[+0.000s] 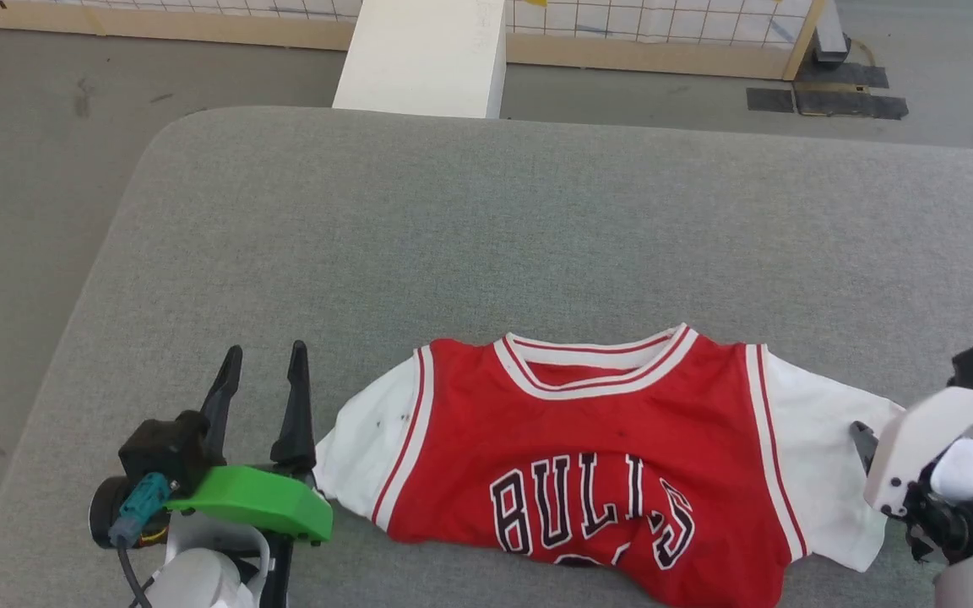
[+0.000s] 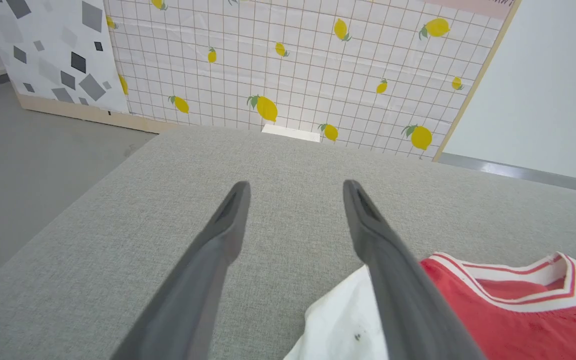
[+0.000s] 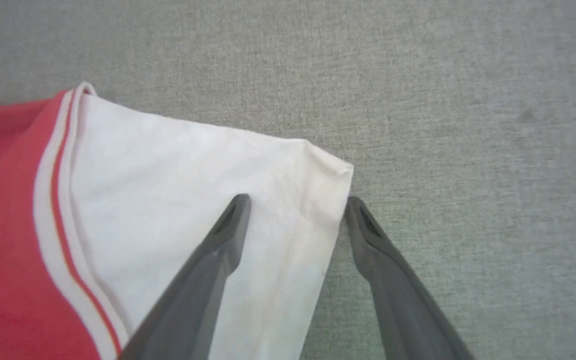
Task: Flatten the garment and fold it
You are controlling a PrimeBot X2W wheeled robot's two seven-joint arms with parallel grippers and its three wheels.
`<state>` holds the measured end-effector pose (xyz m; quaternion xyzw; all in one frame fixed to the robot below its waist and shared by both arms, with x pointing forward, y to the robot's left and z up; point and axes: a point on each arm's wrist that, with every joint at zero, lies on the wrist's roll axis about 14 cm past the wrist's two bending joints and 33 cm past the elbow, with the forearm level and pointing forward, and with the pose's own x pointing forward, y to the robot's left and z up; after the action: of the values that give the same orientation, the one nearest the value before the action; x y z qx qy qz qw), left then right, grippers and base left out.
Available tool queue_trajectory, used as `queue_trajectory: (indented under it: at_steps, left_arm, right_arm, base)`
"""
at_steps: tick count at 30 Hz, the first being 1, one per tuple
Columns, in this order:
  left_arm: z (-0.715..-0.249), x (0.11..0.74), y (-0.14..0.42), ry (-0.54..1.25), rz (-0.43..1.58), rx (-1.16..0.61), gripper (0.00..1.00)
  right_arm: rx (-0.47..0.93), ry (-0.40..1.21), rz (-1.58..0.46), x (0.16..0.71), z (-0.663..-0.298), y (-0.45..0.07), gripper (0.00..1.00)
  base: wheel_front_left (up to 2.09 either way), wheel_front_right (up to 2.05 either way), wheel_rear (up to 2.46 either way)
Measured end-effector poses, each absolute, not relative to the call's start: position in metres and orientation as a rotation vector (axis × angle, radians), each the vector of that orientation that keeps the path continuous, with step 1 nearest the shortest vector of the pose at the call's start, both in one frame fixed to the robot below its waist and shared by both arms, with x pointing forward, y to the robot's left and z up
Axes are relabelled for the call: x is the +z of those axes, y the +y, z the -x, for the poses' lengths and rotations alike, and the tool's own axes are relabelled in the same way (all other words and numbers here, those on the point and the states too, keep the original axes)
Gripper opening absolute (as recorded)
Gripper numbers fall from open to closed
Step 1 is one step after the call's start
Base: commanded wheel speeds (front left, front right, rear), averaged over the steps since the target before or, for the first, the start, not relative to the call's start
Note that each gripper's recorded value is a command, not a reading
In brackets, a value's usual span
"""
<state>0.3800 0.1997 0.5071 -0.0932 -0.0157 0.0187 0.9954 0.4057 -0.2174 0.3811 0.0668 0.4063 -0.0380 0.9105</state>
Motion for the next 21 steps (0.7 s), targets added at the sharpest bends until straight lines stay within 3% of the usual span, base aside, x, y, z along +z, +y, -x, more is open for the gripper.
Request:
queue_trajectory:
  at_steps: [4, 5, 7, 8, 9, 21]
  left_arm:
    - [-0.383, 0.513, 0.198, -0.068, 0.170, 0.019, 1.00]
    - [-0.384, 0.514, 0.197, -0.074, 0.171, 0.015, 1.00]
    - [-0.385, 0.514, 0.195, -0.080, 0.163, 0.005, 1.00]
    - [-0.385, 0.514, 0.194, -0.081, 0.164, -0.001, 1.00]
    - [-0.385, 0.513, 0.192, -0.079, 0.165, -0.007, 1.00]
    - [-0.377, 0.478, 0.185, 0.037, 0.110, -0.079, 1.00]
  right_arm:
    - [-0.066, 0.891, -0.125, 0.377, -0.407, -0.214, 1.00]
    - [-0.064, 0.902, -0.125, 0.376, -0.408, -0.213, 0.91]
    - [-0.057, 0.915, -0.124, 0.375, -0.409, -0.211, 0.30]
    - [-0.054, 0.918, -0.130, 0.375, -0.410, -0.210, 0.04]
    - [-0.051, 0.919, -0.133, 0.375, -0.410, -0.209, 0.00]
    - [-0.188, 0.738, -0.067, 0.406, -0.397, -0.257, 0.00]
  base:
    - [0.00, 0.00, 0.00]
    - [0.00, 0.00, 0.00]
    - [0.00, 0.00, 0.00]
    - [0.00, 0.00, 0.00]
    - [0.00, 0.00, 0.00]
    - [0.00, 0.00, 0.00]
